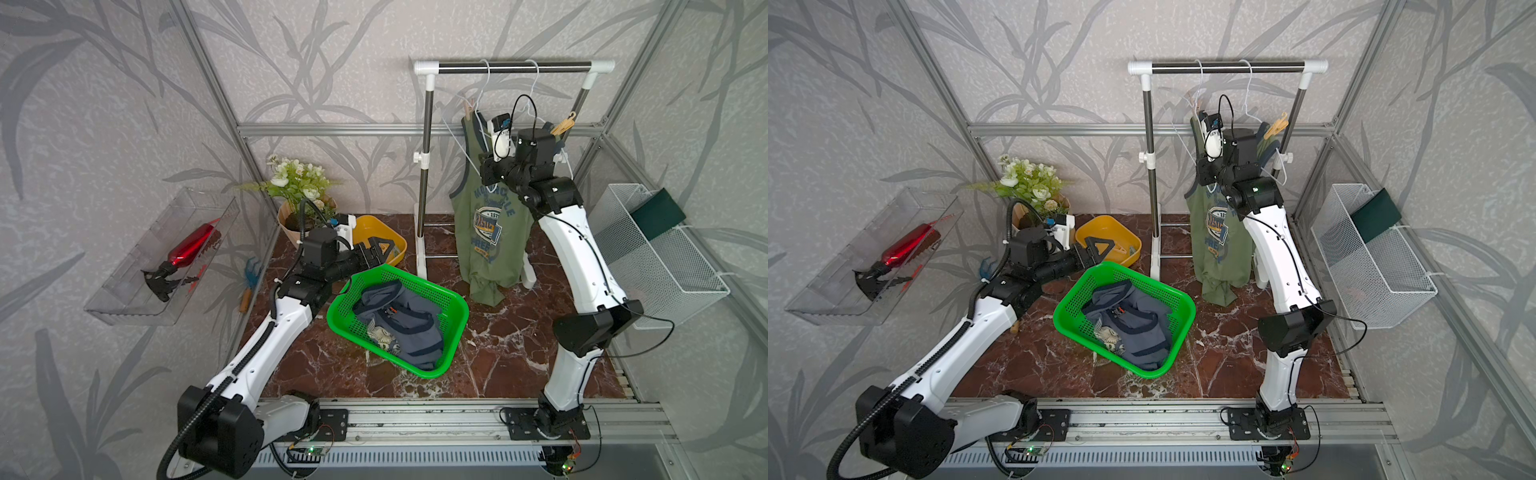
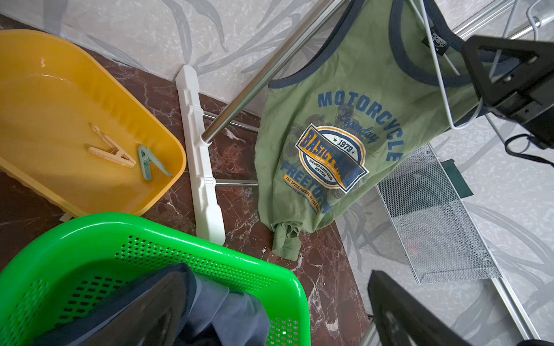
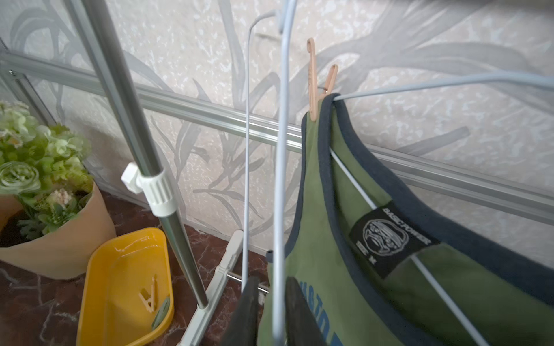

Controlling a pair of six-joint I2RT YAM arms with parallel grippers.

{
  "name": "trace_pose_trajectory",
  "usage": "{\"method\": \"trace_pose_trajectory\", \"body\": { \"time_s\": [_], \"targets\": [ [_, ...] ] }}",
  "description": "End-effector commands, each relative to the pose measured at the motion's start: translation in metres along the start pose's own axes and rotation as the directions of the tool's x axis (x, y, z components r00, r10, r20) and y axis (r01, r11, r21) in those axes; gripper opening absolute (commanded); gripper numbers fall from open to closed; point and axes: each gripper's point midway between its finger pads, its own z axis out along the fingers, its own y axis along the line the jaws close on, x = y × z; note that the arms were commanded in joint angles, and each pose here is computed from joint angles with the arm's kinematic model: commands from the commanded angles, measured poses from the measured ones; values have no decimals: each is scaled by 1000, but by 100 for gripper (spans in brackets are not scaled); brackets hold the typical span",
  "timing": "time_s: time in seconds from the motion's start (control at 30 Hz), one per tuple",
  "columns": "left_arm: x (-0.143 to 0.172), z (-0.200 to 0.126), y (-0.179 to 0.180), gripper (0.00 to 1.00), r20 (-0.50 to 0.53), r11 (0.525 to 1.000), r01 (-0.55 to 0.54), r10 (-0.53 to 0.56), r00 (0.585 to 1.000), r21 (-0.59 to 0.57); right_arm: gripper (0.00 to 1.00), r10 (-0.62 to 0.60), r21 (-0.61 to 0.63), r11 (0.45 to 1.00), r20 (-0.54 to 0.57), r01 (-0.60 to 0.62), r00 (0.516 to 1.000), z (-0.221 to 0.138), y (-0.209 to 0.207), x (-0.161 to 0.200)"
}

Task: Remove the clothespins securing tank tops to the hanger
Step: Place the hanger on the clothesline.

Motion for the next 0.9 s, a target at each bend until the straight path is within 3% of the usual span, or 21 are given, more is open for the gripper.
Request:
{"method": "trace_pose_trajectory", "body": {
  "time_s": [0.0, 0.03, 0.13, 0.47, 0.63, 0.87],
  "targets": [
    [-1, 3, -7, 97, 7, 998, 6, -7, 1000, 58, 54, -10, 7, 1000, 10, 10, 1000, -19, 1, -2],
    [-1, 3, -7, 97, 9, 998, 8, -8, 1000, 61, 61, -14, 10, 1000, 14, 14, 1000, -28, 0, -3],
    [-1, 0, -8, 97, 16, 998, 4, -5, 1000, 60, 68, -37, 45, 998, 31, 36, 999, -65, -7, -9],
    [-1, 0, -11, 96, 19, 998, -3, 2, 1000, 65, 73, 8, 255, 966, 145, -45, 989, -185, -72, -2],
    [0, 4, -12, 96, 12, 997, 2, -2, 1000, 74, 74, 42, 315, 944, 182, -99, 982, -192, -99, -5],
    [2, 5, -13, 96, 5, 998, -6, 5, 1000, 69, 75, 51, 348, 928, 227, -130, 973, -157, -127, -18]
  ]
}}
